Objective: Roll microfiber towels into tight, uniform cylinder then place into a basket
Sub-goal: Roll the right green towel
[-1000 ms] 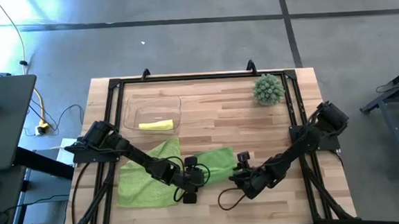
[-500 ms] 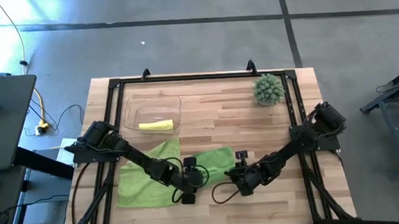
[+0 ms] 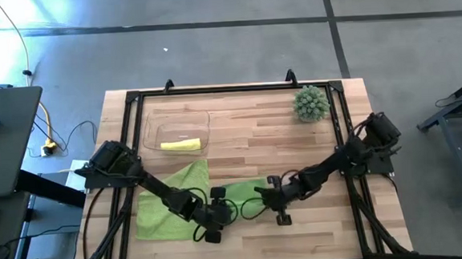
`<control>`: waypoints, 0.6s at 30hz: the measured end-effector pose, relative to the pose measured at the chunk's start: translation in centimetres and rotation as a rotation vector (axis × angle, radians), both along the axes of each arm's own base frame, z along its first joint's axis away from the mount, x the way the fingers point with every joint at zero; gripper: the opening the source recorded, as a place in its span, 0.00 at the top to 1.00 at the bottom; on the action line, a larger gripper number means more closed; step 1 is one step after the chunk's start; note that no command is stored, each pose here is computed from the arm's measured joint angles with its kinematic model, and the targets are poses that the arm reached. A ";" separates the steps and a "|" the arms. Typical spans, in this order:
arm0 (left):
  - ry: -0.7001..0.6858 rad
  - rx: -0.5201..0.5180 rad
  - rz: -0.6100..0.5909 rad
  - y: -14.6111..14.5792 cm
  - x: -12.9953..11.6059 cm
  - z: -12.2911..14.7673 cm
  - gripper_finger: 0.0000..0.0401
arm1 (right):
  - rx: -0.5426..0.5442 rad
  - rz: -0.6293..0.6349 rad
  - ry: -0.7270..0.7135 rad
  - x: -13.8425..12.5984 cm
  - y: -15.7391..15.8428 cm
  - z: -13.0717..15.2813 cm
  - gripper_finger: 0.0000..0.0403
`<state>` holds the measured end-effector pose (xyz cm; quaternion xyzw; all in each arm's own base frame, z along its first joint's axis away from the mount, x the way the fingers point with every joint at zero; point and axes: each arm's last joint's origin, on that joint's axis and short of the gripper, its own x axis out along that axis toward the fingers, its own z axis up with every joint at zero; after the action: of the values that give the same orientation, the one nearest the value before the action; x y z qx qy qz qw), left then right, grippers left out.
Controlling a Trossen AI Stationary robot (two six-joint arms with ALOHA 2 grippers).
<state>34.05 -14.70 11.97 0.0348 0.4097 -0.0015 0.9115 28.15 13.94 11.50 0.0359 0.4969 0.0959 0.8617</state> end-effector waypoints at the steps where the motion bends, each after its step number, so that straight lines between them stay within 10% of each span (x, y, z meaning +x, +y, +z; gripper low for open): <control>1: -0.002 0.007 -0.002 -0.2 -0.1 0.1 0.64 | 0.055 -0.005 -0.027 -0.1 -0.3 -0.2 0.99; 10: -0.104 0.056 0.037 -1.0 -1.0 3.1 0.64 | 0.528 -0.388 -0.044 -1.4 -3.7 -1.6 1.00; 18: -0.125 0.086 0.049 -0.7 -0.7 3.2 0.62 | 0.690 -0.502 0.064 -0.9 -5.3 -1.5 1.00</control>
<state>33.34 -15.41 15.16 0.0642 0.3526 0.0405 0.9327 27.22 8.66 9.98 0.4448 0.4380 0.0425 0.7801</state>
